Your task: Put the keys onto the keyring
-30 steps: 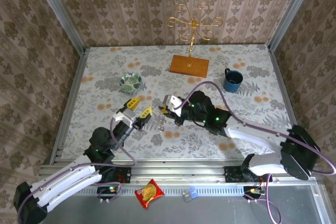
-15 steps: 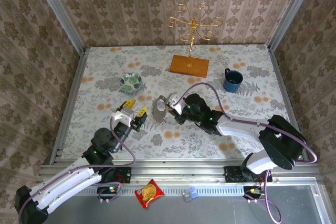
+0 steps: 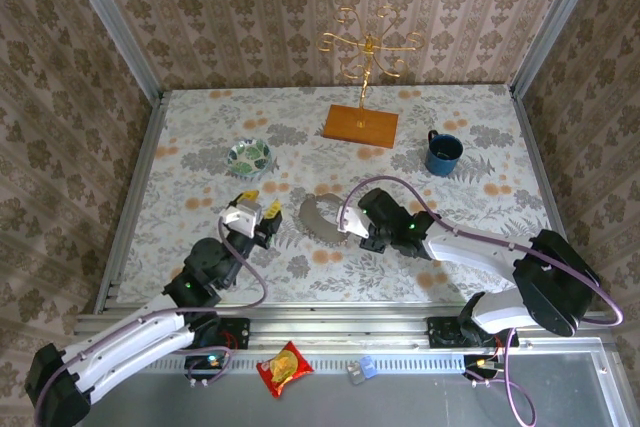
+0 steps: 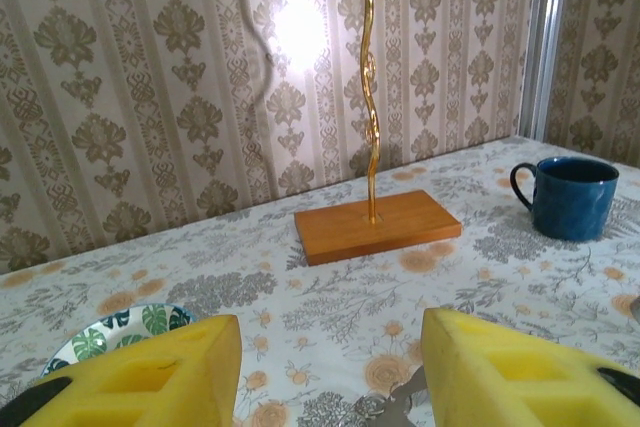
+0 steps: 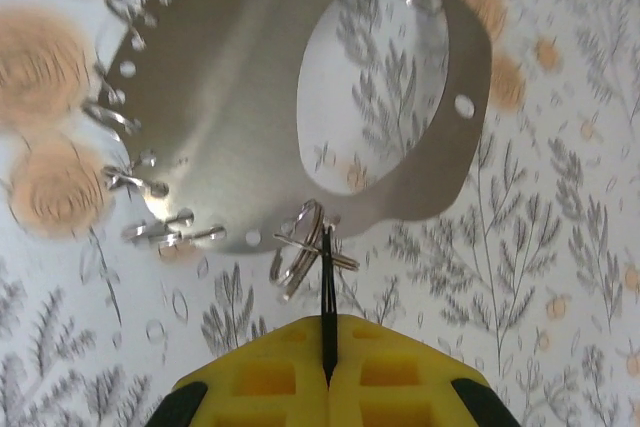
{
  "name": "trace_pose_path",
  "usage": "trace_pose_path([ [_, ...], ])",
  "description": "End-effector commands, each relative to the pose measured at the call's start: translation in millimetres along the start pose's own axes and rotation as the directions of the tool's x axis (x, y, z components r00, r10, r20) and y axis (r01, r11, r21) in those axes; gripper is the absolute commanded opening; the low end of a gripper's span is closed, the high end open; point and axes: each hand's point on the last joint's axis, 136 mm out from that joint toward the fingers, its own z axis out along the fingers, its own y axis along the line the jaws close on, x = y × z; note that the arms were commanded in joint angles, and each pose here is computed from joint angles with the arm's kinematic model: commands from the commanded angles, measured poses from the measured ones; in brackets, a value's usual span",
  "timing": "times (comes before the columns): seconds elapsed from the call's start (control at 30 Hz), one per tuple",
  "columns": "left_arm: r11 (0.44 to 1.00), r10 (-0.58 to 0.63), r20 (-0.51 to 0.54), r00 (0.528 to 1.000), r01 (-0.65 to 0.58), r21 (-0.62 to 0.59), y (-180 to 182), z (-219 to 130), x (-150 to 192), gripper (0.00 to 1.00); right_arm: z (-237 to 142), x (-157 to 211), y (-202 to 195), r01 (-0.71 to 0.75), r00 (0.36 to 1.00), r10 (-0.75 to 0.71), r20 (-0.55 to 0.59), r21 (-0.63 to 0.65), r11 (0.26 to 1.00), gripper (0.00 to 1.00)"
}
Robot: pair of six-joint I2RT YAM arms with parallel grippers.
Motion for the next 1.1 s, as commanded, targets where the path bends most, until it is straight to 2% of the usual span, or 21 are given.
trace_pose_path([
  [0.0, 0.999, -0.041, 0.030, 0.999, 0.042, -0.022, 5, 3, -13, 0.51, 3, 27, -2, 0.063, 0.987, -0.062, -0.150, 0.006, 0.998, 0.00],
  [0.13, 0.998, -0.060, 0.018, 0.998, 0.060, -0.025, 4, 7, -10, 0.52, 8, 42, -2, 0.087, 0.967, -0.084, -0.242, 0.002, 0.996, 0.02],
  [0.33, 0.993, -0.115, -0.039, 0.993, 0.113, -0.044, 7, 15, 2, 0.57, 13, 51, -2, 0.075, 0.955, -0.070, -0.288, 0.005, 0.997, 0.26],
  [0.47, 0.986, -0.165, -0.092, 0.982, 0.161, -0.050, 9, 19, 15, 0.57, 2, 25, -8, -0.069, 0.984, 0.071, -0.161, 0.021, 0.997, 0.38],
  [0.57, 0.974, -0.221, -0.123, 0.968, 0.214, -0.070, 11, 22, 25, 0.56, -17, 1, -18, -0.277, 0.960, 0.278, -0.016, 0.025, 0.960, 0.42],
  [0.63, 0.963, -0.266, -0.147, 0.953, 0.257, -0.075, 11, 24, 33, 0.56, -27, -9, -24, -0.446, 0.894, 0.445, 0.051, 0.022, 0.895, 0.43],
  [0.7, 0.951, -0.310, -0.179, 0.934, 0.300, -0.079, 10, 27, 41, 0.56, -34, -12, -22, -0.614, 0.786, 0.613, 0.079, -0.015, 0.790, 0.42],
  [0.77, 0.943, -0.332, -0.226, 0.916, 0.325, -0.069, 5, 30, 51, 0.57, -38, -10, -15, -0.771, 0.631, 0.773, 0.066, -0.058, 0.634, 0.40],
  [0.87, 0.935, -0.351, -0.290, 0.890, 0.349, -0.060, -3, 36, 65, 0.57, -42, 3, -8, -0.908, 0.418, 0.909, -0.005, -0.039, 0.417, 0.35],
  [0.9, 0.931, -0.360, -0.308, 0.881, 0.359, -0.062, -5, 38, 70, 0.57, -43, 5, -6, -0.929, 0.370, 0.929, -0.029, -0.028, 0.369, 0.32],
  [0.97, 0.923, -0.377, -0.341, 0.861, 0.382, -0.055, -12, 42, 79, 0.57, -42, 5, 4, -0.950, 0.313, 0.946, -0.087, -0.038, 0.311, 0.28],
  [1.07, 0.910, -0.398, -0.384, 0.833, 0.411, -0.053, -20, 48, 90, 0.56, -34, 9, 12, -0.957, 0.290, 0.946, -0.142, -0.017, 0.291, 0.28],
])
